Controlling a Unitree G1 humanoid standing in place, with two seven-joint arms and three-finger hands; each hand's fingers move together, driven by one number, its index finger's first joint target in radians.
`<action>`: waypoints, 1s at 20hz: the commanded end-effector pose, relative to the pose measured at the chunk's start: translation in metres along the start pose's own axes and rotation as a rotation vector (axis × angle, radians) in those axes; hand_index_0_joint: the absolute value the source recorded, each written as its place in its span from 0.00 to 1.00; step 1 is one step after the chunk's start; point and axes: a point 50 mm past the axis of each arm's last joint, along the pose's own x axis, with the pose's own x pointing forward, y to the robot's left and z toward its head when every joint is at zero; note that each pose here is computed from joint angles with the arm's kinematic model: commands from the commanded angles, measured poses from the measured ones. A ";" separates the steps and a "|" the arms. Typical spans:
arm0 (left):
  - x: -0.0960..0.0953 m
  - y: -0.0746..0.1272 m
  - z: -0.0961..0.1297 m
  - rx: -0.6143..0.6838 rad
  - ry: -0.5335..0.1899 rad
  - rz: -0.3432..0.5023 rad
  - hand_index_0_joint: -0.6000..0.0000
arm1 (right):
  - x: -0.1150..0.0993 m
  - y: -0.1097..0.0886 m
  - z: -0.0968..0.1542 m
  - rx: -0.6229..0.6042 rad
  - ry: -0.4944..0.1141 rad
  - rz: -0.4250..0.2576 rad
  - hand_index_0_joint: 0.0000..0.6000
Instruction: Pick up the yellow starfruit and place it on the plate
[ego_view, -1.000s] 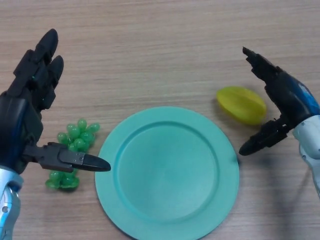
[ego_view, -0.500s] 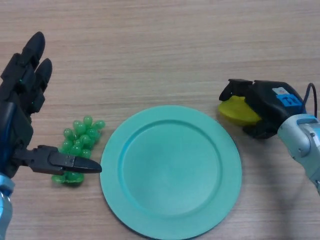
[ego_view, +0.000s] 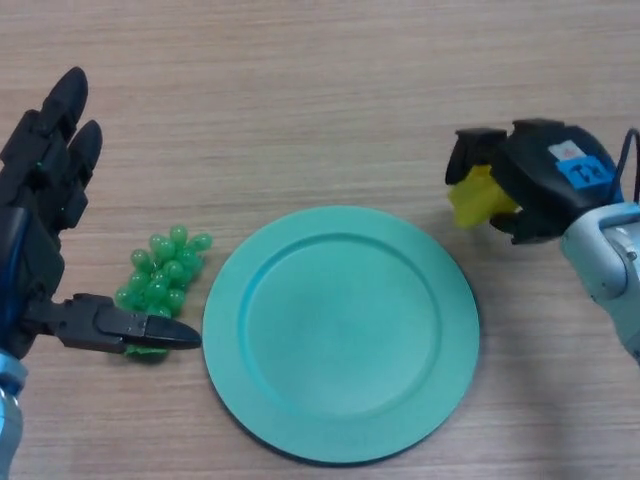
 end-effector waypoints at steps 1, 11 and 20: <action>-0.001 0.016 0.035 0.096 -0.224 0.057 1.00 | 0.003 -0.044 0.011 0.056 -0.064 -0.201 1.00; 0.001 0.015 0.037 0.088 -0.218 0.045 1.00 | -0.023 -0.023 0.083 0.293 -0.250 -0.159 1.00; 0.004 0.012 0.038 0.087 -0.210 0.025 1.00 | -0.035 0.019 0.100 0.671 -0.142 0.052 0.75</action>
